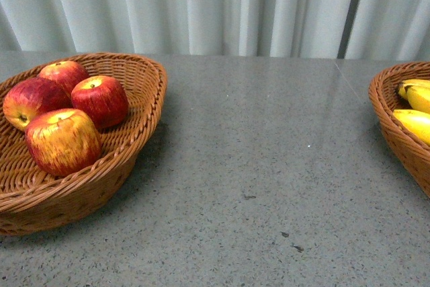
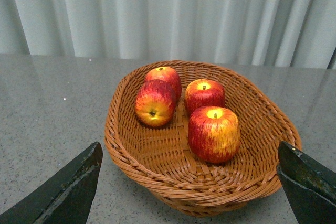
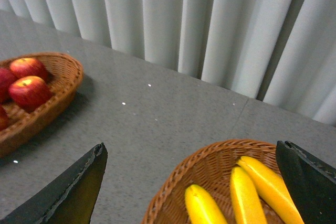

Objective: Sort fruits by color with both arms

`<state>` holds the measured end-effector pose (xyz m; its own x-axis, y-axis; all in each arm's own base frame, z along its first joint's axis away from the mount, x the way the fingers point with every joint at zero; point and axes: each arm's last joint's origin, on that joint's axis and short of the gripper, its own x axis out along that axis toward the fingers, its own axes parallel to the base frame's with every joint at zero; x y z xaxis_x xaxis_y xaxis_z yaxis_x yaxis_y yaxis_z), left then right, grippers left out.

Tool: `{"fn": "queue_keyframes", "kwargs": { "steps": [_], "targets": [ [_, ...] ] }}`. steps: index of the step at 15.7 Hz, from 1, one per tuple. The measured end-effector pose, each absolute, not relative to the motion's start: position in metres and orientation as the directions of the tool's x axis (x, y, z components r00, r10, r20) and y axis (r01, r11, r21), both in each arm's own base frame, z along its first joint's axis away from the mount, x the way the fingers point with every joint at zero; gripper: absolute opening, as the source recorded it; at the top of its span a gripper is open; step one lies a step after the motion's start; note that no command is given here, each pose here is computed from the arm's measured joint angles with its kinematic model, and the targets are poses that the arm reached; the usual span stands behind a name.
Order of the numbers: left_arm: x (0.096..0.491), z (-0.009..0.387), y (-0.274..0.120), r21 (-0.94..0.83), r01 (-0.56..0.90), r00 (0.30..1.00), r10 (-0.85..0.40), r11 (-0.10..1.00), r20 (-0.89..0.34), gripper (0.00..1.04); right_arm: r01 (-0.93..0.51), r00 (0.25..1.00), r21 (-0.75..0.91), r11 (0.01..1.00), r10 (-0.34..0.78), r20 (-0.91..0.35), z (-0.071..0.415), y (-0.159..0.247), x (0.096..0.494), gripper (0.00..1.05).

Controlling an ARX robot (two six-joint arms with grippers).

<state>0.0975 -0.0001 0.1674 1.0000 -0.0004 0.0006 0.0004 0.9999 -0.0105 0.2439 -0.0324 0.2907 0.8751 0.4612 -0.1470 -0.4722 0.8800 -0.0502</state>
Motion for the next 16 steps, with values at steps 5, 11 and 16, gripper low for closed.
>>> {"fn": "queue_keyframes", "kwargs": {
  "steps": [5,11,16],
  "targets": [
    [0.097,0.167,0.000,-0.010,0.001,1.000,-0.001,1.000,0.001,0.98,-0.154,0.988,-0.026,0.988,0.154,0.002,0.277,-0.027,0.172,0.74],
    [0.097,0.167,0.000,-0.010,0.001,1.000,-0.001,1.000,0.001,0.98,-0.002,1.000,-0.012,1.000,0.002,-0.011,0.214,-0.018,0.132,0.23],
    [0.097,0.167,0.000,-0.010,0.001,1.000,-0.001,1.000,0.001,0.98,0.000,1.000,-0.008,1.000,0.000,-0.001,0.184,0.000,0.115,0.02]
  ]
}}
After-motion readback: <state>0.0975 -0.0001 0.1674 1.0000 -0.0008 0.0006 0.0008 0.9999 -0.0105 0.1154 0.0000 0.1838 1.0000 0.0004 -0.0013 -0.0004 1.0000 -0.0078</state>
